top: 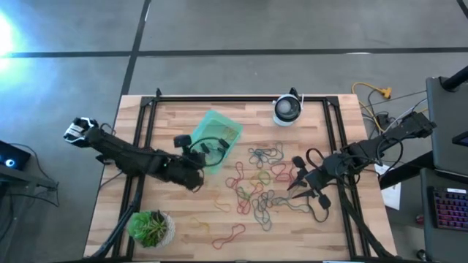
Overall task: Pick and place rubber bands into bin
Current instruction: Put the yellow rubber band into the green bin, then put the black rubber band into the green bin
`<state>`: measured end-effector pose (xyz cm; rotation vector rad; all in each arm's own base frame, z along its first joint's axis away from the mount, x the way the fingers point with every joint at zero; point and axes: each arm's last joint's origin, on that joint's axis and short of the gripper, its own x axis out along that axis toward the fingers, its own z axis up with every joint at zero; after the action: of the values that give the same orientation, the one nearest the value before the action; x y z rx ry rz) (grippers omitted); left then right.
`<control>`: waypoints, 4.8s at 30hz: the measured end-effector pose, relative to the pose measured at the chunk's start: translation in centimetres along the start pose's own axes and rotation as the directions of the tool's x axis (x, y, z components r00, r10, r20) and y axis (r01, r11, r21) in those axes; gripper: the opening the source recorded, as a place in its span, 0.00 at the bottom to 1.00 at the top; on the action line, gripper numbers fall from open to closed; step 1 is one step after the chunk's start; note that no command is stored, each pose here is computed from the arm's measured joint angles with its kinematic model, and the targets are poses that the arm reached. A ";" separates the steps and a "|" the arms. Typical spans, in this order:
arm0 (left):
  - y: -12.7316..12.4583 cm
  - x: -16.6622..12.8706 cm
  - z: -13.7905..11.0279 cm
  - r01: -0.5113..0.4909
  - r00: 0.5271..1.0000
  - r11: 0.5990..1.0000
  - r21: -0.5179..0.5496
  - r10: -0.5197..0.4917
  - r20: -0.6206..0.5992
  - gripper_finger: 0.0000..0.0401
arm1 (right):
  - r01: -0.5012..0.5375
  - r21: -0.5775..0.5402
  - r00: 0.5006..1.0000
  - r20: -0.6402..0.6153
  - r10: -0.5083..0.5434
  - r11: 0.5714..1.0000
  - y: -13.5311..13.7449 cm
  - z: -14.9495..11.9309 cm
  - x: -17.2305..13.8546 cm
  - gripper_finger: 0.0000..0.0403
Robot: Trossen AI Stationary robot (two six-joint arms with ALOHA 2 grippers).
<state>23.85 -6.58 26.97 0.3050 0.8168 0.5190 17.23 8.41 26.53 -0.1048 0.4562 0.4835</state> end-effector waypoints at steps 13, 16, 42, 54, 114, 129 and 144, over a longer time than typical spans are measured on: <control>2.0 5.7 -0.3 0.005 0.979 1.000 -0.015 -0.008 -0.205 0.11 | 0.000 0.010 1.000 -0.031 0.000 1.000 0.0 -1.0 0.3 0.33; 2.1 6.3 -0.4 -0.002 0.975 1.000 -0.017 -0.002 -0.221 0.19 | 0.001 0.013 0.999 -0.034 0.000 1.000 0.0 -1.1 0.4 0.33; 3.7 7.9 -0.5 0.072 0.956 0.996 -0.044 -0.081 -0.282 0.32 | 0.158 0.278 0.968 -0.233 -0.093 0.948 -0.3 -4.5 0.7 0.32; 3.7 7.9 -0.5 0.075 0.956 0.997 -0.036 -0.082 -0.282 0.32 | 0.324 0.484 0.878 -0.473 -0.069 0.813 -0.2 -8.0 0.8 0.30; 0.8 0.8 0.2 0.246 0.967 0.969 0.004 -0.245 -0.064 0.32 | 0.659 -0.003 0.749 -0.086 -0.657 0.752 -7.6 2.4 3.7 0.02; -6.1 -3.9 -0.9 0.441 0.894 0.894 0.081 -0.446 0.051 0.32 | 0.618 0.127 0.780 0.026 -0.626 0.776 -18.8 0.0 6.9 0.02; -12.0 -3.3 -2.5 0.482 0.870 0.859 0.176 -0.492 0.018 0.32 | 0.551 0.269 0.834 -0.153 -0.530 0.790 -29.2 -2.2 13.7 0.03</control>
<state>23.94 -18.23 21.93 0.2526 0.8414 -0.0381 40.93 -12.00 18.18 0.0475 0.5388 -0.1649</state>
